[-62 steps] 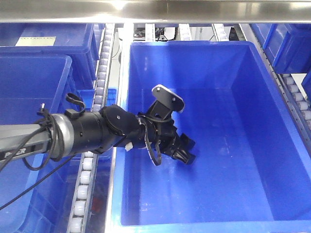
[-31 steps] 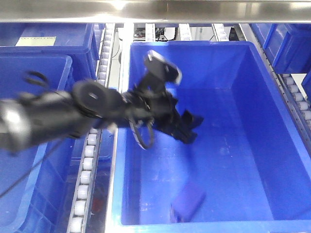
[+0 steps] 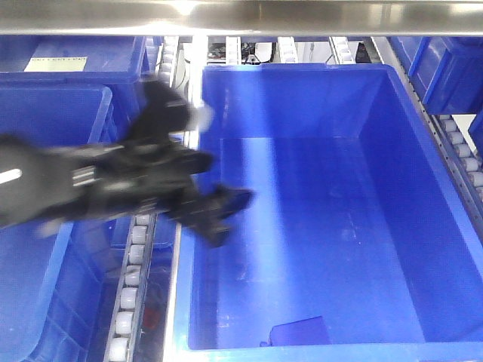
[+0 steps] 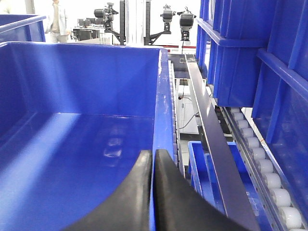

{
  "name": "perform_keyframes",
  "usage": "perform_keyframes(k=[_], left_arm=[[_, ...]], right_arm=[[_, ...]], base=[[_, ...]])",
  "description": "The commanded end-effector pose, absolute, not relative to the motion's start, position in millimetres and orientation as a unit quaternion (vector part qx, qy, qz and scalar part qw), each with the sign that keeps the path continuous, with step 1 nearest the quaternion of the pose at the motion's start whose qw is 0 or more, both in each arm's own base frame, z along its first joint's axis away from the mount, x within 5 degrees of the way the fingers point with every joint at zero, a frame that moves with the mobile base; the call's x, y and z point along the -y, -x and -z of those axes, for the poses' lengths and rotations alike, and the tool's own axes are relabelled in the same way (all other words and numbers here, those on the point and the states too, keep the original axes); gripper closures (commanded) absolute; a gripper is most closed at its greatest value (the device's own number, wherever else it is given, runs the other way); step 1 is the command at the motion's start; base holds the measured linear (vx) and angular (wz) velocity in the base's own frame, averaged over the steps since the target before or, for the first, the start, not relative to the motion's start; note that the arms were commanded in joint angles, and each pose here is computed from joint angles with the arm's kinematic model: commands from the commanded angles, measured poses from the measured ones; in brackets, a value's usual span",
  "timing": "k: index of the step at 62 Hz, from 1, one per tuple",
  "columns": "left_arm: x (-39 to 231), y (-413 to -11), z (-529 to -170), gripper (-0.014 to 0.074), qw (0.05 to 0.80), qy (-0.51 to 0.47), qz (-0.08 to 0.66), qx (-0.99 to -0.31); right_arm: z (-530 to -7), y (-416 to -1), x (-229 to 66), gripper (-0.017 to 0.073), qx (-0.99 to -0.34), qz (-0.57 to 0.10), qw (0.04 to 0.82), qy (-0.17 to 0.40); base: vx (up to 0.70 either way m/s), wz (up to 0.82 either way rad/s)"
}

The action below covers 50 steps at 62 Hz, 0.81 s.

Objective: Pour parts from conveyor to right shelf

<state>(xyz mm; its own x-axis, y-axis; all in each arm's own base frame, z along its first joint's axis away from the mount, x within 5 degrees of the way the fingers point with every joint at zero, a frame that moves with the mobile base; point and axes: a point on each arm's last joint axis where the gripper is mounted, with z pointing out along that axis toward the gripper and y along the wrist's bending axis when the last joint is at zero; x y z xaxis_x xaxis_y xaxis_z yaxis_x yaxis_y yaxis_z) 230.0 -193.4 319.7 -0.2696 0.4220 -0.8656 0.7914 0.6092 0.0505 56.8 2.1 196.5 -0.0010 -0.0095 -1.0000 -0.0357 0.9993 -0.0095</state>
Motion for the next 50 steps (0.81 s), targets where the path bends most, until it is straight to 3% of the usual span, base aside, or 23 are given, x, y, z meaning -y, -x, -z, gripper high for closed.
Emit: perform_keyframes(k=[1, 13, 32, 42, 50], left_arm=[[167.4, -215.2, -338.0, 0.007, 0.507, -0.349, 0.2, -0.763], [119.8, -178.0, -332.0, 0.007, 0.547, -0.297, 0.18, -0.762], [70.3, -106.5, -331.9, 0.007, 0.602, -0.261, 0.185, -0.732], [44.8, -73.1, -330.6, 0.007, 0.603, -0.246, 0.139, -0.746], [19.8, -46.7, -326.7, 0.007, 0.607, -0.172, 0.106, -0.769]], right_arm=[[-199.1, -56.1, -1.6, 0.0568, -0.681, -0.004, 0.733, 0.015], [-199.1, -56.1, -1.6, 0.0568, -0.681, -0.004, 0.733, 0.015], [-199.1, -56.1, -1.6, 0.0568, -0.681, -0.004, 0.733, 0.015], [-199.1, -56.1, -1.6, 0.0568, -0.681, -0.004, 0.733, 0.015], [-199.1, -56.1, -1.6, 0.0568, -0.681, -0.004, 0.733, 0.015]], base=[[0.0, 0.0], [0.0, 0.0], [0.0, 0.0], [0.0, 0.0], [0.0, 0.0]])
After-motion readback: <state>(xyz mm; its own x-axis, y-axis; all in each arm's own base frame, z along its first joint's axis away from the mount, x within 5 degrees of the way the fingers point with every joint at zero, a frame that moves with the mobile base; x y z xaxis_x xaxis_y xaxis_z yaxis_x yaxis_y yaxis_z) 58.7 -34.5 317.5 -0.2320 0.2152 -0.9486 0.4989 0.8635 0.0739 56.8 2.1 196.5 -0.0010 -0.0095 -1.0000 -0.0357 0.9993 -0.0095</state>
